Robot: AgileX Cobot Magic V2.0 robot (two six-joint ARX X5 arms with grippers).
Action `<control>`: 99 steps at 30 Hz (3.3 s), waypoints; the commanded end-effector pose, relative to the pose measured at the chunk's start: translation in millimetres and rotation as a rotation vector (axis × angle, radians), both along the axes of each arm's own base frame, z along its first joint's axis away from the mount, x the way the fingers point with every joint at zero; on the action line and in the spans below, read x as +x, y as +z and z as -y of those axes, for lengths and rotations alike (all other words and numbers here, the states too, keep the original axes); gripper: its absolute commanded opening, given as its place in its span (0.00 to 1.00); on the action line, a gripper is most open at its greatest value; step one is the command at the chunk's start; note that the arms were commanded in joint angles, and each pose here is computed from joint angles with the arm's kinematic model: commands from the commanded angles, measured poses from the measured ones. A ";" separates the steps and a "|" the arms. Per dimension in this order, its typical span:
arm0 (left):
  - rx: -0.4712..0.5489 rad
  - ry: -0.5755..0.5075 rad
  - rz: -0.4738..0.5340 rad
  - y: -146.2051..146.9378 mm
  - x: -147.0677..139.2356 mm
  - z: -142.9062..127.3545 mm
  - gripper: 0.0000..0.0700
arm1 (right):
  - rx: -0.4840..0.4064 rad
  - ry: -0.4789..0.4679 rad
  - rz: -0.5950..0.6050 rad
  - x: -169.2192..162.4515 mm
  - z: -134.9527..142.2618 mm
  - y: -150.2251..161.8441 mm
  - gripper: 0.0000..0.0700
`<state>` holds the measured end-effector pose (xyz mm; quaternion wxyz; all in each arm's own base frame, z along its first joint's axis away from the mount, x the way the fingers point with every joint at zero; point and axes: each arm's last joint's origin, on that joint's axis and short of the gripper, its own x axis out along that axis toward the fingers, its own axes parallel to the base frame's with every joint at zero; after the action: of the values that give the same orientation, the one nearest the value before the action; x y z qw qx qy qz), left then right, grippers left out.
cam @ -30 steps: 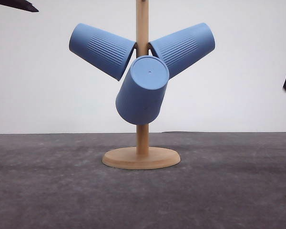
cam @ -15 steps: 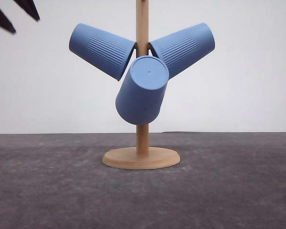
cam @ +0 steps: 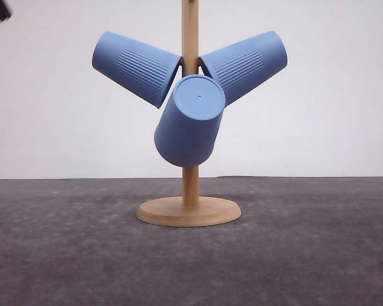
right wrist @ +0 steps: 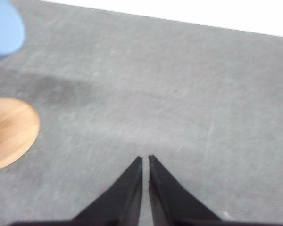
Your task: Place three cups
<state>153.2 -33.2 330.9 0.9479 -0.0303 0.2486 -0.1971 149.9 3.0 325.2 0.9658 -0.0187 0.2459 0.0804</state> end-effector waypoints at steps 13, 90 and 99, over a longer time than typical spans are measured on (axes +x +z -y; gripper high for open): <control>-0.055 0.053 -0.118 -46.5 -30.3 -5.6 0.00 | 0.003 0.033 0.030 0.5 -1.0 -8.9 0.01; 0.026 0.319 0.327 -180.6 -57.6 -29.1 0.00 | -0.013 -0.171 0.233 -43.3 4.3 -111.6 0.01; 0.026 0.319 0.327 -180.6 -57.6 -29.1 0.00 | 0.008 -0.205 0.280 -52.1 4.9 -171.8 0.01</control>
<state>95.0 -4.1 155.2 0.9955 -0.0272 0.0790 -0.0448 97.7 -1.8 150.7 0.9920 -0.0098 0.1247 -0.0174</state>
